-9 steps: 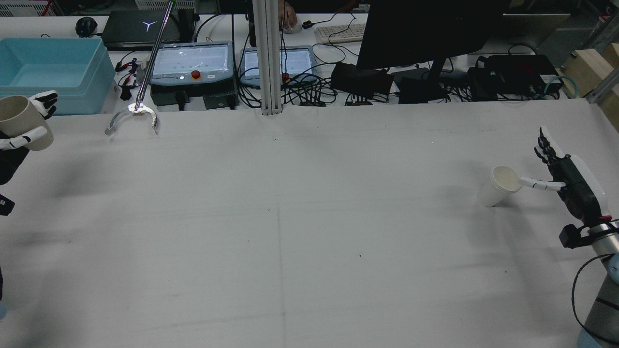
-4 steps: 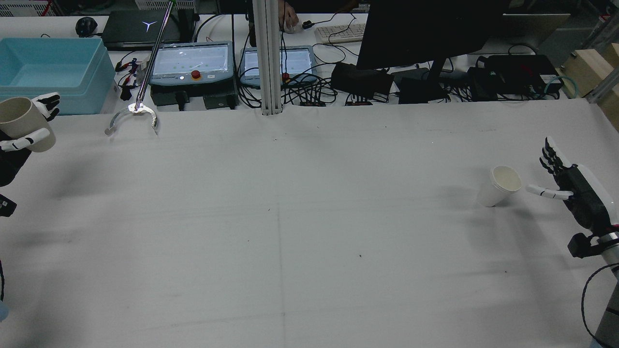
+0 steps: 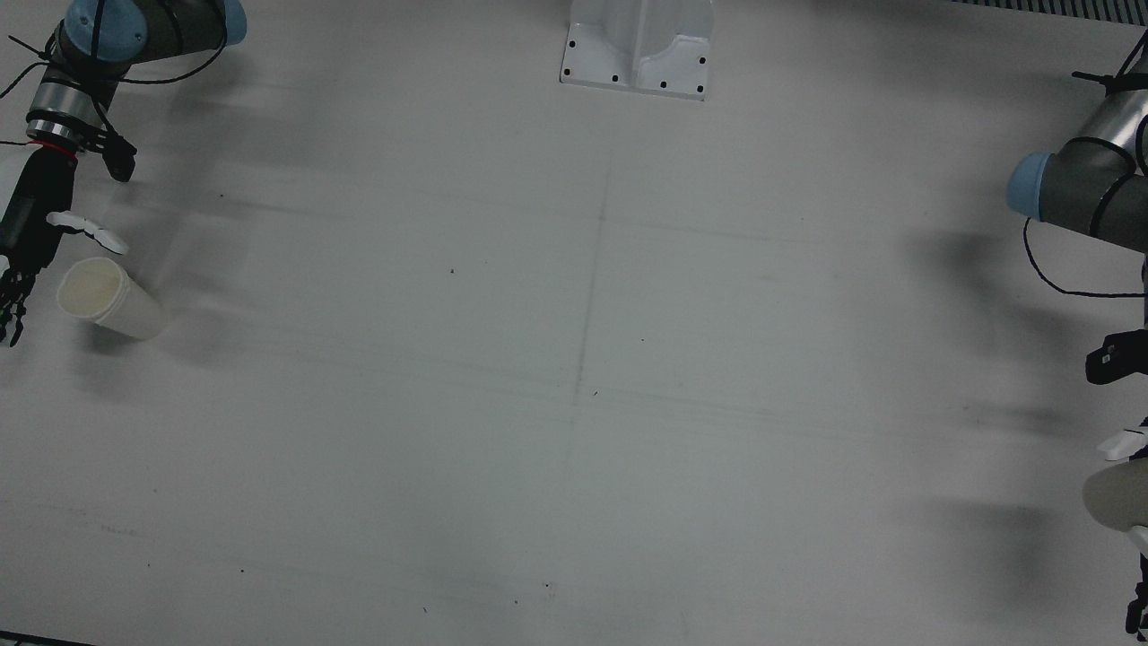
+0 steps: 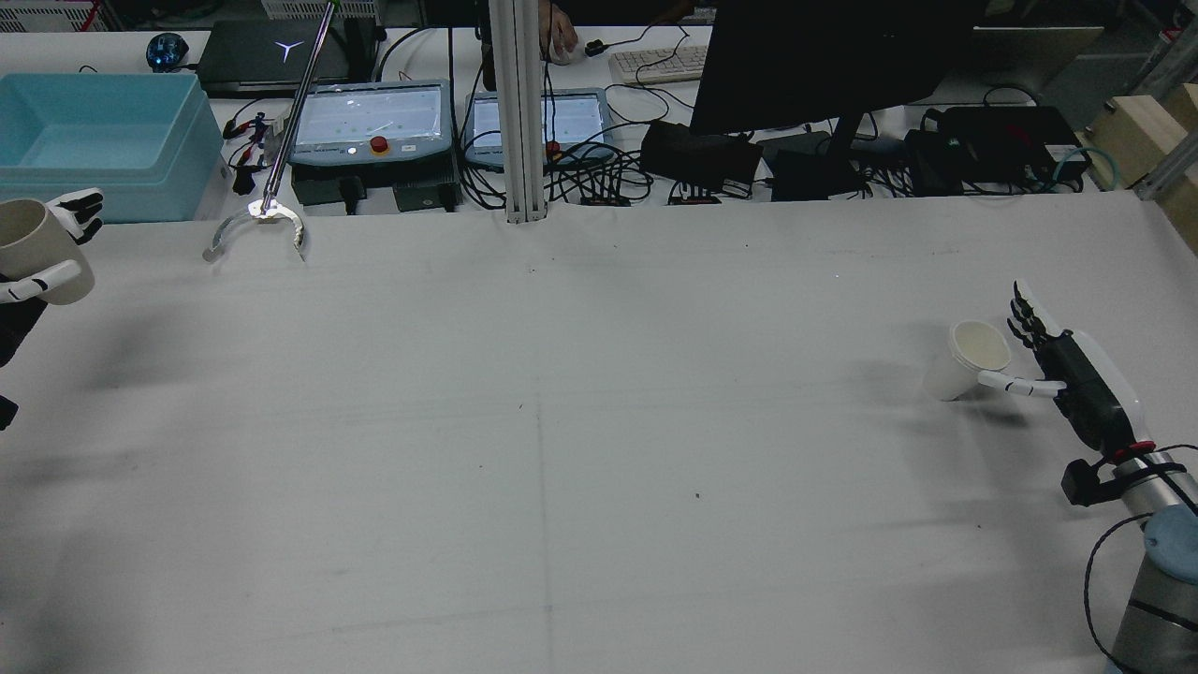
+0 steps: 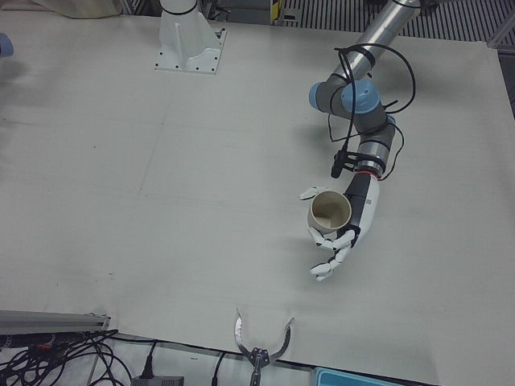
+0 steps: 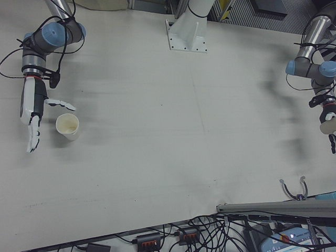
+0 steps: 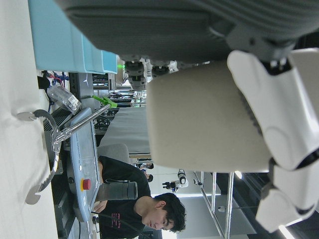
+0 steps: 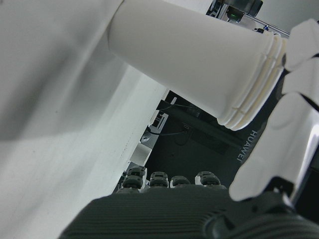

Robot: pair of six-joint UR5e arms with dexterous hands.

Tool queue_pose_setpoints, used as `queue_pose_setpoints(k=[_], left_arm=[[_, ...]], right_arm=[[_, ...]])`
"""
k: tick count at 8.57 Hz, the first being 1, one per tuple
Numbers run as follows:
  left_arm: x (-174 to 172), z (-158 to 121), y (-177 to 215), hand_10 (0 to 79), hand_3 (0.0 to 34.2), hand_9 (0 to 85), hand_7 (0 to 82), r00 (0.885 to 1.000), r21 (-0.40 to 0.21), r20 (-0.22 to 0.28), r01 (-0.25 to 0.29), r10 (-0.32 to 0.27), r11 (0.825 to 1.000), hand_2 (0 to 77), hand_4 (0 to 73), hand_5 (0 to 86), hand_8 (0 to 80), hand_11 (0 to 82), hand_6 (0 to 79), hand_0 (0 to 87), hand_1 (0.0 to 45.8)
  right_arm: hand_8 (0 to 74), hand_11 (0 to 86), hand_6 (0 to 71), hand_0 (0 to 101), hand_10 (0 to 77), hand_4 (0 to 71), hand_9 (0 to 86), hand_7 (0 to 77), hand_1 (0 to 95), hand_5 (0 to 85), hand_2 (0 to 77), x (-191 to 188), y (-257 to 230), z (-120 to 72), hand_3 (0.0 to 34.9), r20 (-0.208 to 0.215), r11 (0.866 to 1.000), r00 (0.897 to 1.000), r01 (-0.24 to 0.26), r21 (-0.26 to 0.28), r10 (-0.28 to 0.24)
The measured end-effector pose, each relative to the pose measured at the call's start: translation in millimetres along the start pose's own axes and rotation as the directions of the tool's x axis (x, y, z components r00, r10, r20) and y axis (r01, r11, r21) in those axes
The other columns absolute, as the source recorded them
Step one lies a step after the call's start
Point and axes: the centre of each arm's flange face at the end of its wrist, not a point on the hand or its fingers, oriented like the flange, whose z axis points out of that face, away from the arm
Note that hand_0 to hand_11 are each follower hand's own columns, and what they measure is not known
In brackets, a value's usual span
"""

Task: Pour water
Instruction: 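Close the right hand fingers around the white cup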

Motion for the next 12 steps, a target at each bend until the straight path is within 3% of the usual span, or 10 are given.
queue_pose_setpoints(k=[4,11,12], left_arm=[[8.3,-14.3,-11.6,8.2,0.0,16.9,24.0,1.000,0.005,-0.002,-0.003,0.003,1.000,30.0,41.5,49.6,10.4,12.0,13.6,45.6,7.6],[13.7,-27.1,-22.2,8.2,0.0,17.5,23.5,1.000,0.009,-0.003,-0.005,0.005,1.000,28.9,41.5,49.6,10.4,12.0,13.6,45.7,7.6],[13.1,-27.2,-22.0,8.2,0.0,16.4,23.5,1.000,0.008,-0.002,-0.004,0.004,1.000,28.9,41.5,49.6,10.4,12.0,13.6,45.7,7.6]], right_arm=[[1.6,8.2,0.5,45,4.4,0.0,4.9,1.1,13.1,0.5,15.8,18.8,26.4,16.5,0.0,-0.008,0.997,0.997,-0.071,-0.030,0.071],[1.6,8.2,0.5,46,3.3,0.5,4.9,1.1,14.7,0.5,15.8,23.3,22.3,2.9,0.0,-0.041,0.997,0.996,-0.075,-0.032,0.074],[2.7,7.6,0.5,47,4.4,3.3,6.0,1.1,17.5,0.5,16.9,25.3,21.6,2.8,0.0,-0.045,0.997,0.997,-0.071,-0.032,0.070]])
